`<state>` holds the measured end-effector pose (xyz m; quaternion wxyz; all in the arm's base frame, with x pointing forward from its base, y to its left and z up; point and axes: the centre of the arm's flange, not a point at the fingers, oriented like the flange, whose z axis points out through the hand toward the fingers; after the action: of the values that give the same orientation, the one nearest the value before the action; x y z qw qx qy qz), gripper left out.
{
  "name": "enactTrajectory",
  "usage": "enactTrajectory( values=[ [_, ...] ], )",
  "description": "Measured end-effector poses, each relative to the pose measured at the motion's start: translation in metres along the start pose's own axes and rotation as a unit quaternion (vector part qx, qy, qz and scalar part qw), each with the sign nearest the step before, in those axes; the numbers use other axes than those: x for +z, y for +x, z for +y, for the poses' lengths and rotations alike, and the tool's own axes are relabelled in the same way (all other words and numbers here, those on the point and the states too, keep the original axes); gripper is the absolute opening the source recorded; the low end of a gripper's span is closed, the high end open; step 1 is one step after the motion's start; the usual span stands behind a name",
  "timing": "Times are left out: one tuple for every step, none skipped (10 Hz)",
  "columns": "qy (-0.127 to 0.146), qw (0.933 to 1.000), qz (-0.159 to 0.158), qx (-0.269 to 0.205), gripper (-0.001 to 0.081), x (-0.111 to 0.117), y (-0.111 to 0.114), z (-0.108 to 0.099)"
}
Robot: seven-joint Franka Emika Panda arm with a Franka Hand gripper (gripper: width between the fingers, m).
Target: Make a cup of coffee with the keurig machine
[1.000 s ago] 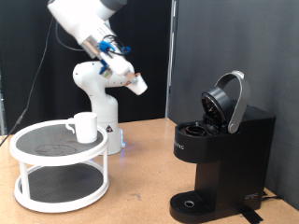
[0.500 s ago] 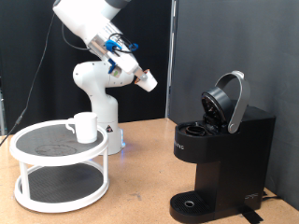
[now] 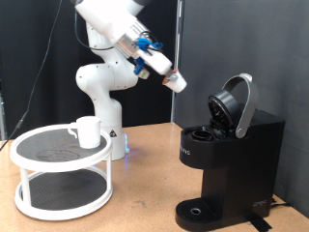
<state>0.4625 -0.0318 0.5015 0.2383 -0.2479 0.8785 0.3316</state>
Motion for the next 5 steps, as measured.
enactTrajectory(
  values=[
    [0.001,1.0000,0.002,-0.005,0.0363,0.007,-0.007,0.002],
    [0.001,0.9999,0.005,-0.009,0.0363,0.013,-0.013,0.004],
    [0.001,0.9999,0.009,-0.013,0.0363,0.019,-0.018,0.006],
    [0.001,0.9998,0.013,-0.015,0.0363,0.024,-0.021,0.007],
    [0.003,0.9997,0.014,-0.018,0.0363,0.028,-0.023,0.008]
  ],
)
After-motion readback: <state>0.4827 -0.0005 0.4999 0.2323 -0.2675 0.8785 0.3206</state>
